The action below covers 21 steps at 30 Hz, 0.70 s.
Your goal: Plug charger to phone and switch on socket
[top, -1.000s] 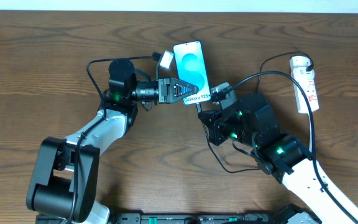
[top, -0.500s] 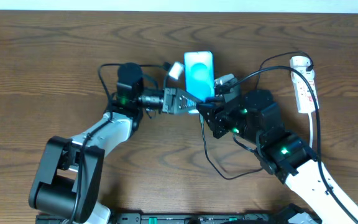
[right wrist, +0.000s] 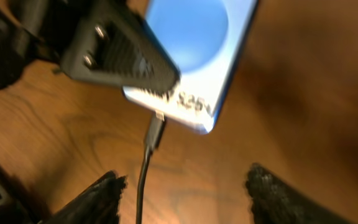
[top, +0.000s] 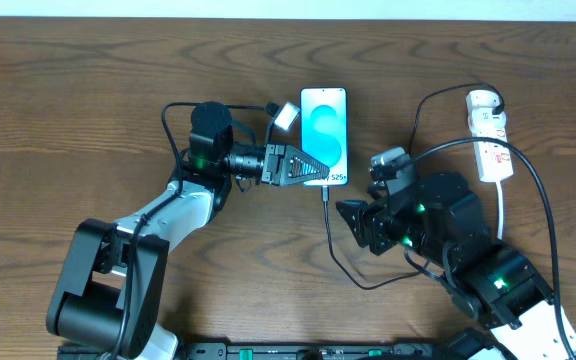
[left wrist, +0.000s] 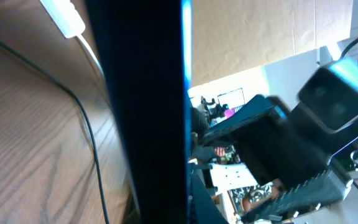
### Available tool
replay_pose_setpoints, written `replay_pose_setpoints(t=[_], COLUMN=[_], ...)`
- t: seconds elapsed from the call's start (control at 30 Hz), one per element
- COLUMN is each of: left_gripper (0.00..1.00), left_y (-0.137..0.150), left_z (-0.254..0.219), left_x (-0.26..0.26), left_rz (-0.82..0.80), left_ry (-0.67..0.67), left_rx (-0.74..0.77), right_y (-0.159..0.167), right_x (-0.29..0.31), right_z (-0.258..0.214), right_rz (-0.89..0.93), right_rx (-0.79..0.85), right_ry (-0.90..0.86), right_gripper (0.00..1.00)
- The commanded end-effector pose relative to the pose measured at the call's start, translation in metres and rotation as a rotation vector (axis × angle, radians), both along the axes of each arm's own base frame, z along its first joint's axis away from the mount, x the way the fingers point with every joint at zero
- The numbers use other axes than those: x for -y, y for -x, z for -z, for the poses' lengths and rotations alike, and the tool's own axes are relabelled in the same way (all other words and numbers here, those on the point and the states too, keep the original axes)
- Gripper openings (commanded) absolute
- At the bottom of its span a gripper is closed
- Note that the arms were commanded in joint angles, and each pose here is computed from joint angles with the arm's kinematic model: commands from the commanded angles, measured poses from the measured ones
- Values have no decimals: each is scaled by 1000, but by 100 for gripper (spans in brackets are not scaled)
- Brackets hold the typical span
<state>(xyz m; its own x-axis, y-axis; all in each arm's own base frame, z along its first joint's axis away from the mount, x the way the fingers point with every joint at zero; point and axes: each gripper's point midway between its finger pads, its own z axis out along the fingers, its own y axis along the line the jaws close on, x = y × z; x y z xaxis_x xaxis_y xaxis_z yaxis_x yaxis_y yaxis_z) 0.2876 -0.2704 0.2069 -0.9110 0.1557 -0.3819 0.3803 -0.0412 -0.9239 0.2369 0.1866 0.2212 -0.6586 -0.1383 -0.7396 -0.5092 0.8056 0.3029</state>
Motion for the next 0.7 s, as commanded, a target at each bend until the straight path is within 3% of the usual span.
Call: replay_pose_setpoints(t=[0.0, 0.27, 0.67], left_gripper=[7, 7, 7], left_y=[-6, -10, -20], left_z=[-4, -3, 8], left_x=[0, 1, 1], left_rz=[-36, -57, -126], left_ry=[5, 2, -38], left_rx=[41, 41, -38], right_y=[0, 0, 4], right_x=[12, 17, -10], right_z=[9, 28, 40], right_rz=[58, 116, 70], right_rx=[-41, -124, -60], right_ry=[49, 81, 196], right_gripper=[68, 69, 71])
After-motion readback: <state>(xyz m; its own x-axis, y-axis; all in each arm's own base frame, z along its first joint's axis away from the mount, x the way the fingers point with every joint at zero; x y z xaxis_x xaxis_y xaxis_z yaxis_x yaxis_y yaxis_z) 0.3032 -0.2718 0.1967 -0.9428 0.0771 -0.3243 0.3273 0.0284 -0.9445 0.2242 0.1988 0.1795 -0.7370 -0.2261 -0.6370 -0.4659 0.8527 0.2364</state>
